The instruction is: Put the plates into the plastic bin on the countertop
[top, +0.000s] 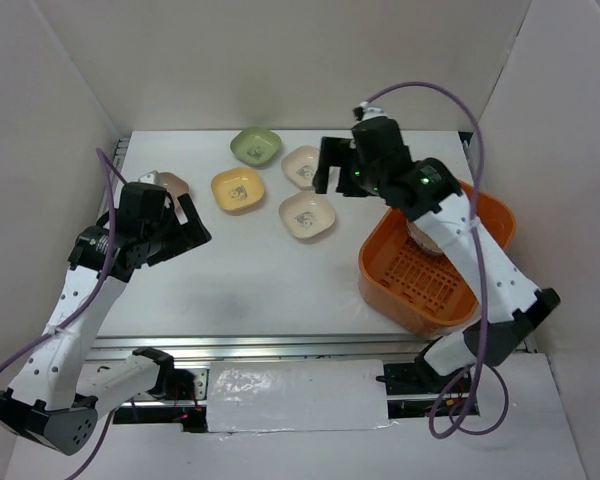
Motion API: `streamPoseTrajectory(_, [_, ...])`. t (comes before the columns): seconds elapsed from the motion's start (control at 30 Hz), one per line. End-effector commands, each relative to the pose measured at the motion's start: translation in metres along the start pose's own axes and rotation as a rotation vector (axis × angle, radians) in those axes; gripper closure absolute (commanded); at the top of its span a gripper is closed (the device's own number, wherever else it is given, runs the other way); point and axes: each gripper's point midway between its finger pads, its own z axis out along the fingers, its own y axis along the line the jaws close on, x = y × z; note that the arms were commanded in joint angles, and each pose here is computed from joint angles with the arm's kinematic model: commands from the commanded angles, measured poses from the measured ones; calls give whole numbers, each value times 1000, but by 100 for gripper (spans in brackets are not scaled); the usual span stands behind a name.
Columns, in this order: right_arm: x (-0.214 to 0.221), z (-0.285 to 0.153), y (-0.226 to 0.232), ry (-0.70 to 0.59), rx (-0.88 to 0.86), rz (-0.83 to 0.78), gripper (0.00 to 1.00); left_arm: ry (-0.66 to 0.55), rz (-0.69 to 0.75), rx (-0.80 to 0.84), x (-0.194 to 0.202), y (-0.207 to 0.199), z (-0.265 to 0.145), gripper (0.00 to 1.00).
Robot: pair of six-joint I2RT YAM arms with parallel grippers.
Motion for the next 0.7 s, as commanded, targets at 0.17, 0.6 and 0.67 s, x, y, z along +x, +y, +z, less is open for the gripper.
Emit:
streamPoseTrajectory(0.17, [81,145,73,231,-104,-135,1,-61,33,11,-16,-1,-23,1])
streamPoseTrajectory(0.6, [167,253,29,423,50,-183,13,-16,53,33,12,11,-11,1])
streamPoseTrajectory(0.67, [183,257,29,450,50,-202,23,-24,54,30,11,12,-10,1])
